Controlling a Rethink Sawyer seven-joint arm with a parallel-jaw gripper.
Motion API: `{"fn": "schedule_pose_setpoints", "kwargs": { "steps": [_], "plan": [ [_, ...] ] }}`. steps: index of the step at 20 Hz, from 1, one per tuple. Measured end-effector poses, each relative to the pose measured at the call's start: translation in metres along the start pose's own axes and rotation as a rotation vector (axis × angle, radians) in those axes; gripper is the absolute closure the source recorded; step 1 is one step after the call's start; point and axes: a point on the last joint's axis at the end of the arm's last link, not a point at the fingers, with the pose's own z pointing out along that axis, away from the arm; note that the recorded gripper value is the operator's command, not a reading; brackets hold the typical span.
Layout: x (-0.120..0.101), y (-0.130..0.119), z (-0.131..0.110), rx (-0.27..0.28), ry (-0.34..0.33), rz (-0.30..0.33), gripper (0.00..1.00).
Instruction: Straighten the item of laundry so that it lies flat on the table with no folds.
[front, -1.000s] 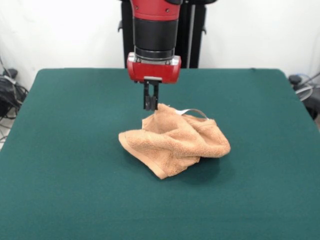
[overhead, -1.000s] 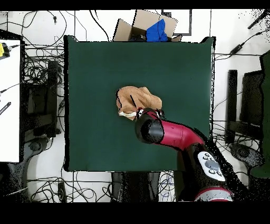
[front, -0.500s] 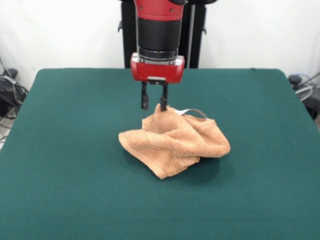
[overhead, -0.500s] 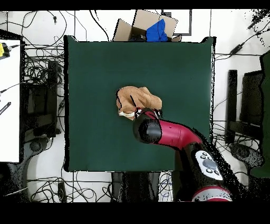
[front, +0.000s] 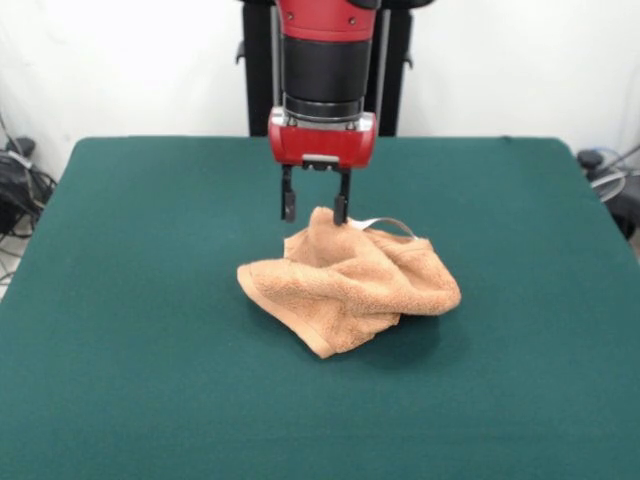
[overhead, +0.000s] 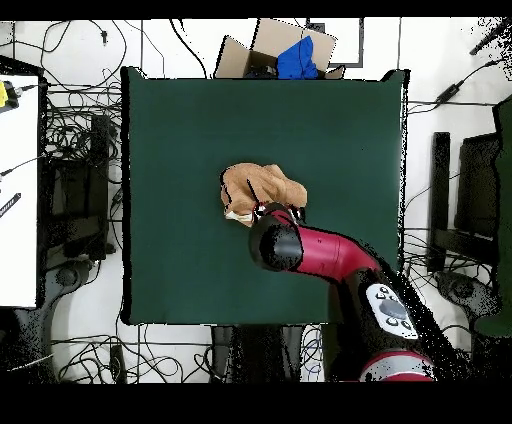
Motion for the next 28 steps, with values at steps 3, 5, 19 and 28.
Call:
{"fn": "schedule_pose_setpoints", "kwargs": {
  "steps": [3, 5, 19, 28],
  "plan": [
    [0.000, 0.000, 0.000, 0.000, -0.001, -0.001, 0.00],
    [0.000, 0.000, 0.000, 0.000, -0.001, -0.001, 0.00],
    [0.002, 0.033, 0.005, -0.013, -0.015, -0.053, 0.00],
    [0.003, 0.059, 0.005, -0.023, -0.020, -0.098, 0.00]
  ]
}}
